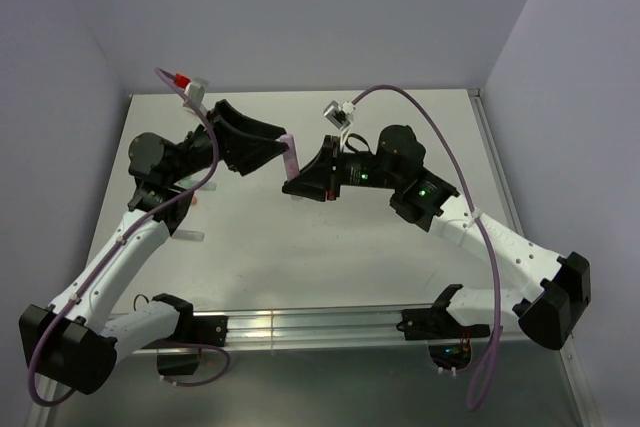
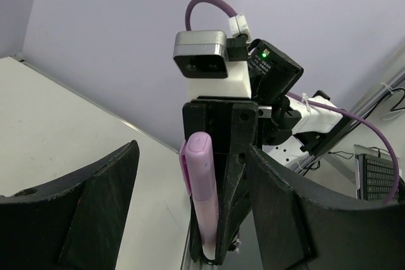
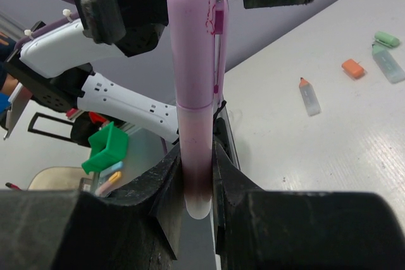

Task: Insert the pens into the pen caps

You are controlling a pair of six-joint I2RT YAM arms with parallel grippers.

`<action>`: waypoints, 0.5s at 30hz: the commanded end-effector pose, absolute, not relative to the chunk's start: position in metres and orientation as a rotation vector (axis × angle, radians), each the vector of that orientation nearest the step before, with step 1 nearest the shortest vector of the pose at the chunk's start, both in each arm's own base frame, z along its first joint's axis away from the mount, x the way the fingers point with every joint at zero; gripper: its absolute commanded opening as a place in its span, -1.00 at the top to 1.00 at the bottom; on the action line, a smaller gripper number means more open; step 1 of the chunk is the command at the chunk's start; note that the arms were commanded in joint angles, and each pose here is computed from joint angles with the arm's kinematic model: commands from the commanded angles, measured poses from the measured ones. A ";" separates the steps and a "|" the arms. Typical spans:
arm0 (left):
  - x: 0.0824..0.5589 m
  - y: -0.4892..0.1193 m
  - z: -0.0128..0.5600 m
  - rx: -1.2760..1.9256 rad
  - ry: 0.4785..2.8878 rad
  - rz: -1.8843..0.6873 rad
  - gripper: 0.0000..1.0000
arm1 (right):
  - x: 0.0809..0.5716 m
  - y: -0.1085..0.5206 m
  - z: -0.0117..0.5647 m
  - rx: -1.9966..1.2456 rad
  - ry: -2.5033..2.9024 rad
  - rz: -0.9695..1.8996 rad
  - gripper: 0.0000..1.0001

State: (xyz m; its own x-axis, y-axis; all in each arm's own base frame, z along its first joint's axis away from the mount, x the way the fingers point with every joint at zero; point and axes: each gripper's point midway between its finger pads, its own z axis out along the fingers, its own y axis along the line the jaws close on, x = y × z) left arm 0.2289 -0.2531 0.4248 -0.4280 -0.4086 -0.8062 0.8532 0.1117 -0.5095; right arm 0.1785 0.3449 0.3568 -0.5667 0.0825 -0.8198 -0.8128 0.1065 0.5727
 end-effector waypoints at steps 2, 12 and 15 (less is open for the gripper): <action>0.216 -0.252 0.448 0.562 1.254 -1.558 -0.44 | 0.173 0.352 0.373 -0.768 1.579 1.574 1.00; 0.210 -0.257 0.439 0.599 1.269 -1.601 -0.22 | 0.174 0.354 0.375 -0.768 1.574 1.575 1.00; 0.209 -0.259 0.438 0.609 1.271 -1.609 -0.08 | 0.173 0.354 0.374 -0.775 1.576 1.579 1.00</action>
State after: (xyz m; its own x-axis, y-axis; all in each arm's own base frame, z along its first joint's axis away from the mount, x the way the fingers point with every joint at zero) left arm 0.2214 -0.2581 0.4243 -0.4580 -0.3794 -0.8039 0.8578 0.0485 -0.5116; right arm 0.1764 0.3512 0.3497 -0.5793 0.0619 -0.8127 -0.8065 0.1011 0.5826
